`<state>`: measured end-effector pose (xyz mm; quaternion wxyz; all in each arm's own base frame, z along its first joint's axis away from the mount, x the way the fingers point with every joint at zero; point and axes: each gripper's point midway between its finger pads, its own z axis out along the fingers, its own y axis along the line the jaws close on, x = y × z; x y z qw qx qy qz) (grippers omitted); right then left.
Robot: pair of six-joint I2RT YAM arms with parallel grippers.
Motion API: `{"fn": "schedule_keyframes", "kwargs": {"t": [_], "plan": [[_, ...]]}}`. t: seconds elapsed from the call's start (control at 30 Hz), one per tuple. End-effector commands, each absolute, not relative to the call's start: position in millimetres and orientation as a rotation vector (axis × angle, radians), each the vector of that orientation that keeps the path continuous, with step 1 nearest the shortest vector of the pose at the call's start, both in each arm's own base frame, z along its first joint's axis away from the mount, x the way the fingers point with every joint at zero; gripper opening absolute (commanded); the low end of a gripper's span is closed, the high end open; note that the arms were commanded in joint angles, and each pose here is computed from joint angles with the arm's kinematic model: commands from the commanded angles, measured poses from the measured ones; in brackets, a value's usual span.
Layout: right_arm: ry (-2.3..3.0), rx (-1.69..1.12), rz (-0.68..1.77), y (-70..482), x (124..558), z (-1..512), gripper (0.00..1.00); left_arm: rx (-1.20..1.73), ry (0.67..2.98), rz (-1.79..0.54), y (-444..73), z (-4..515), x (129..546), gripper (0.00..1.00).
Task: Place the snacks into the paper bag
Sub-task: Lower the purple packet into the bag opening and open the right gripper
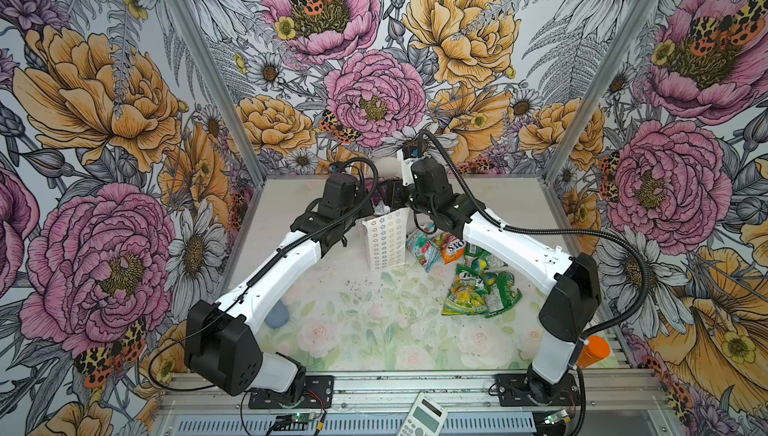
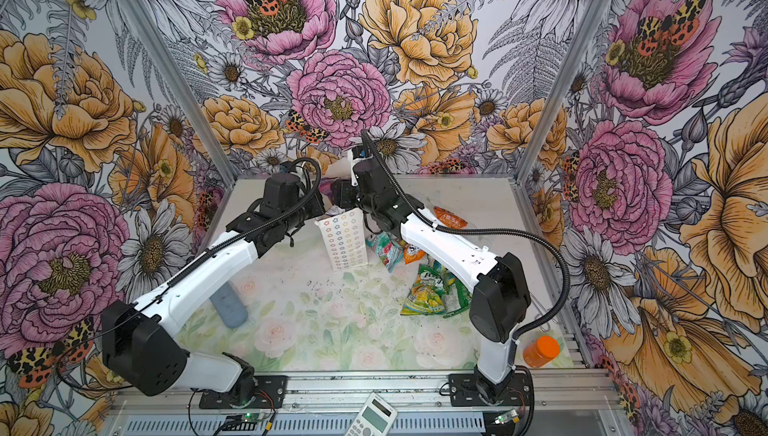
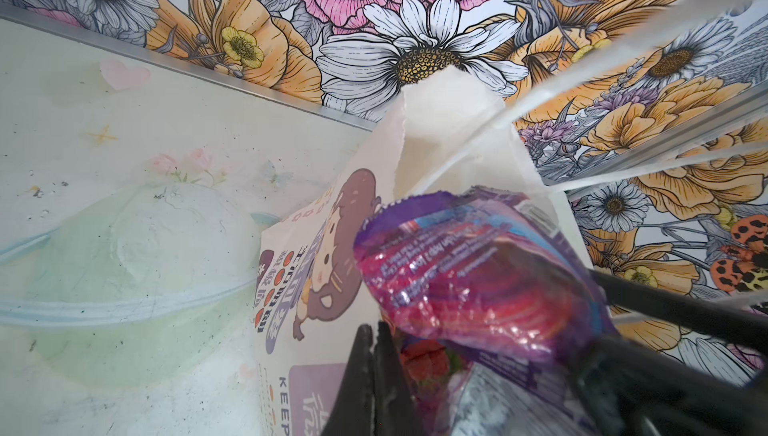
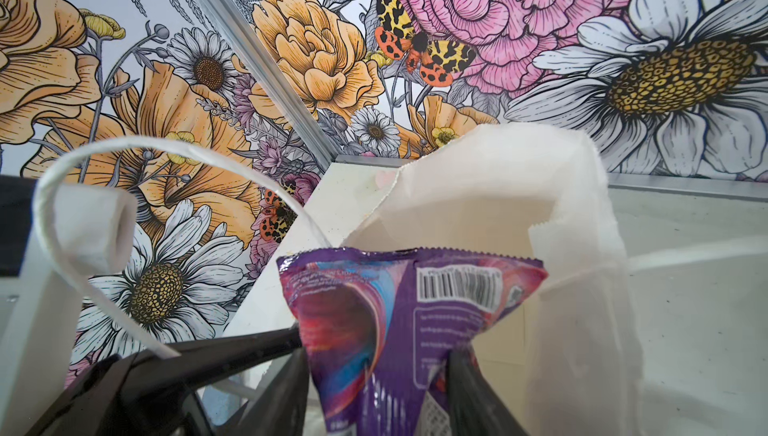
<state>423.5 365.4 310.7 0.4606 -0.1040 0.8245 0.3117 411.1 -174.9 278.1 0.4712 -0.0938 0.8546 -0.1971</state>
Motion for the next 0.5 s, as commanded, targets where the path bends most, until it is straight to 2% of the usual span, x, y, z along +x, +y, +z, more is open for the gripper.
{"fn": "schedule_keyframes", "kwargs": {"t": [0.0, 0.47], "plan": [[1.955, -0.262, 0.784, 363, 417, 343, 0.57, -0.251, 2.053, -0.496, -175, 286, 411, 0.0], [1.92, -0.362, 0.791, 363, 405, 354, 0.63, -0.33, 2.035, -0.453, -159, 283, 410, 0.0]]}}
